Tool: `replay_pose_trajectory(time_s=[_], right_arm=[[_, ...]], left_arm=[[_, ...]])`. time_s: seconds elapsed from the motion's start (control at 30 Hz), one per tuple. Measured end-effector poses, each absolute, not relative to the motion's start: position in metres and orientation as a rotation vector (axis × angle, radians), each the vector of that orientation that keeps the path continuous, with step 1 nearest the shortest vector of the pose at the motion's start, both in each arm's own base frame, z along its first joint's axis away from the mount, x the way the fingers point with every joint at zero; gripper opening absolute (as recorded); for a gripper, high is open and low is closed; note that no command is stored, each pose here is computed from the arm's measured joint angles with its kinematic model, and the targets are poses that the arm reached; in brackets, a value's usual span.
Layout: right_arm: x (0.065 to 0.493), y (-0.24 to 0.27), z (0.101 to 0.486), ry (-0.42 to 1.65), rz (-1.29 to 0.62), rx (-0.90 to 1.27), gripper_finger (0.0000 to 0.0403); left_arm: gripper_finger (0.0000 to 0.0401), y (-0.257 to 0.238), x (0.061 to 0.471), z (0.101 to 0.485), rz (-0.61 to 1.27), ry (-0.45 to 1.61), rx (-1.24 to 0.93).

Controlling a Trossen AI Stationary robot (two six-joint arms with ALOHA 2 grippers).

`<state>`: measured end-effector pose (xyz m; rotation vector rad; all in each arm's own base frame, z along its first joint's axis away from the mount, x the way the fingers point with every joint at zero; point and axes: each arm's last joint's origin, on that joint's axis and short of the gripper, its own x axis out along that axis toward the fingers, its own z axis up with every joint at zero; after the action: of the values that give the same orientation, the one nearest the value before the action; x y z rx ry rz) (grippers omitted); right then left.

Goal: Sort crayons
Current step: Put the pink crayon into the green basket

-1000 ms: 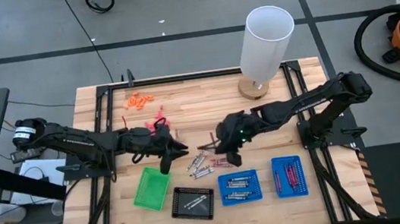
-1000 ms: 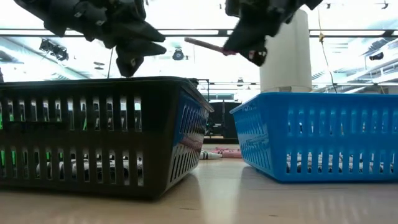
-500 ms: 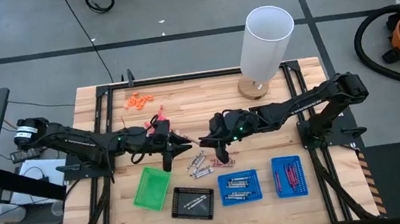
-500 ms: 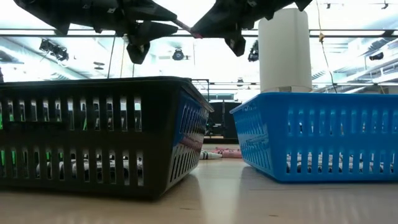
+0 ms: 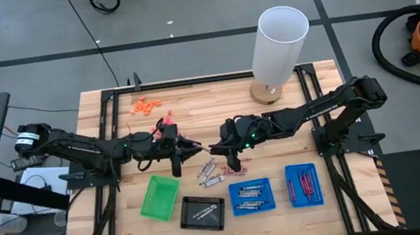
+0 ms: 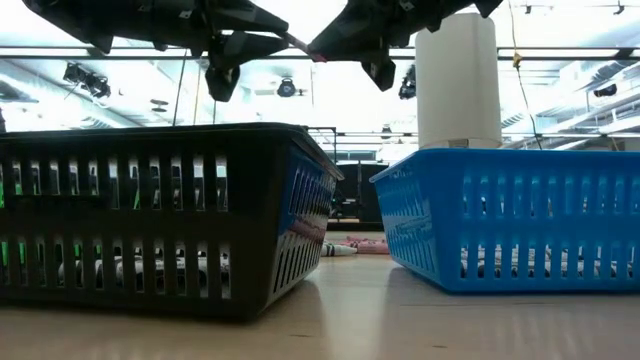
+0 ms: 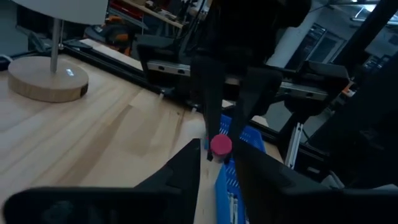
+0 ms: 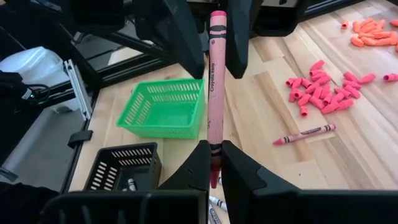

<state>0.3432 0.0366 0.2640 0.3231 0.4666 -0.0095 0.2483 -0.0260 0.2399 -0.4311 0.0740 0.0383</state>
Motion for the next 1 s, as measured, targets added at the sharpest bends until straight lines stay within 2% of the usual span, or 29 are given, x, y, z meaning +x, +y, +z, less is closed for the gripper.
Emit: replay_pose_trajectory(time_s=[0.3, 0.4, 0.53, 0.7, 0.83, 1.0], right_arm=[[0.343, 0.037, 0.264, 0.474, 0.018, 0.308, 0.0033], [0.343, 0.038, 0.264, 0.479, 0.04, 0.305, 0.0052], [0.34, 0.035, 0.261, 0.532, 0.077, 0.357, 0.0105], [0.337, 0.034, 0.258, 0.595, 0.114, 0.403, 0.016], [0.332, 0.033, 0.251, 0.678, 0.077, 0.396, 0.0174], [0.327, 0.032, 0.244, 0.763, 0.026, 0.381, 0.0172]], left_arm=[[0.0017, -0.026, 0.248, 0.24, 0.038, 0.072, -0.45], [0.0017, -0.026, 0.248, 0.24, 0.037, 0.072, -0.452], [0.002, -0.026, 0.247, 0.239, 0.033, 0.095, -0.487], [0.0021, -0.031, 0.241, 0.23, -0.049, 0.255, -0.554], [0.0022, -0.038, 0.228, 0.22, -0.093, 0.46, -0.626], [0.0022, -0.045, 0.209, 0.215, -0.189, 0.698, -0.786]])
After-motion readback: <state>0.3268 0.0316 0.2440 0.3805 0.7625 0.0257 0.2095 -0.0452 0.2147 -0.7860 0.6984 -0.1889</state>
